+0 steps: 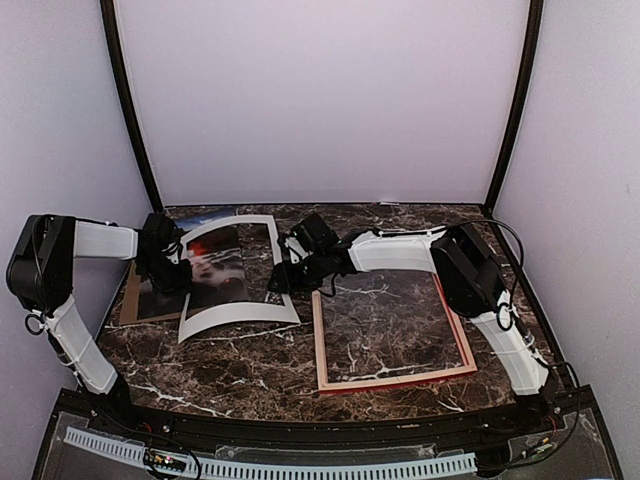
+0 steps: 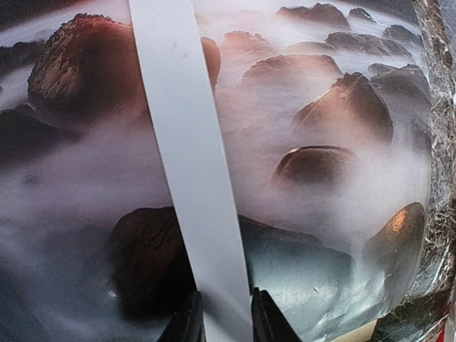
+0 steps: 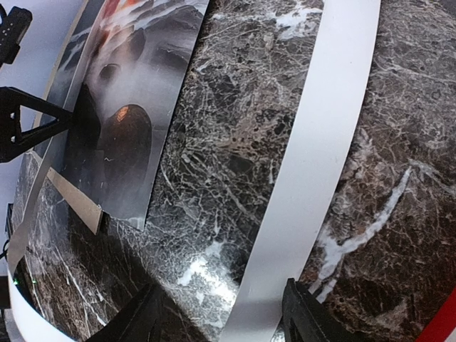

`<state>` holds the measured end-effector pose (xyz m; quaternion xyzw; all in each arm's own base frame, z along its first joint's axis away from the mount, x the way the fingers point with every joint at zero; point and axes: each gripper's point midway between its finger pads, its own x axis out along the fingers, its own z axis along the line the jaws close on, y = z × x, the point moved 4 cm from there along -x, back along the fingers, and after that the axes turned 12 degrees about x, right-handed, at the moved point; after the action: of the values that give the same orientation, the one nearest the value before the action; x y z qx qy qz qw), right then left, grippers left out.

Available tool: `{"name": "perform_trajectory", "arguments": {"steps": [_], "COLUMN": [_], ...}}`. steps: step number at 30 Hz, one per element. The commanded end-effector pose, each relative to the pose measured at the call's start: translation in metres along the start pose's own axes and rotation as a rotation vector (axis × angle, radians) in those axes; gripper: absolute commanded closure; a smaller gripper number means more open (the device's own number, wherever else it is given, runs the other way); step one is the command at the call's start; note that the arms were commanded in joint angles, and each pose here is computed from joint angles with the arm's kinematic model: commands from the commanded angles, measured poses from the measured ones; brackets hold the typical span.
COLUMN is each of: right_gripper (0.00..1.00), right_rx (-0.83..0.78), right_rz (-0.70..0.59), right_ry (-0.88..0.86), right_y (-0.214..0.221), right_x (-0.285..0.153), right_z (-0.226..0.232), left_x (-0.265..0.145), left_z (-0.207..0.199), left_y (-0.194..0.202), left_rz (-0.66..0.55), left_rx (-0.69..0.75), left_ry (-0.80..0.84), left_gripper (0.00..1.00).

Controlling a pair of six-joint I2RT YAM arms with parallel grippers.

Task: Put the photo into the frame
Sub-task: Pick up the mat board from the photo.

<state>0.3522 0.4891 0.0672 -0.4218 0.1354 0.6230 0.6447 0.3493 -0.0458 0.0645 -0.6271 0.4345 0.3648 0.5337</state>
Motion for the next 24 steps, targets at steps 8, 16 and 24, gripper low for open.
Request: {"name": "perform_trajectory", "arguments": {"steps": [8,16,24], "right_gripper": [0.39,0.38,0.36], "right_rx": [0.022,-0.016,-0.02], "right_rz": [0.124,0.066,0.01], "right_ry": [0.06,0.039,0.023], "right_y": [0.026,0.005,-0.01], "right_x": [-0.006,-0.048,-0.082], "right_z": [-0.02,-0.002,0.004], "left_x": [-0.01,-0.013,-0.015], "left_z": [0.003,0.004,0.003], "left_y": [-0.001,-0.002,-0.004], "left_rz": [-0.005,-0.015,-0.034], "left_rx": [0.022,0.016,0.012], "left_ry": [-0.058,-0.068,-0.06], "left_gripper": [0.83,0.87,0.9]}}
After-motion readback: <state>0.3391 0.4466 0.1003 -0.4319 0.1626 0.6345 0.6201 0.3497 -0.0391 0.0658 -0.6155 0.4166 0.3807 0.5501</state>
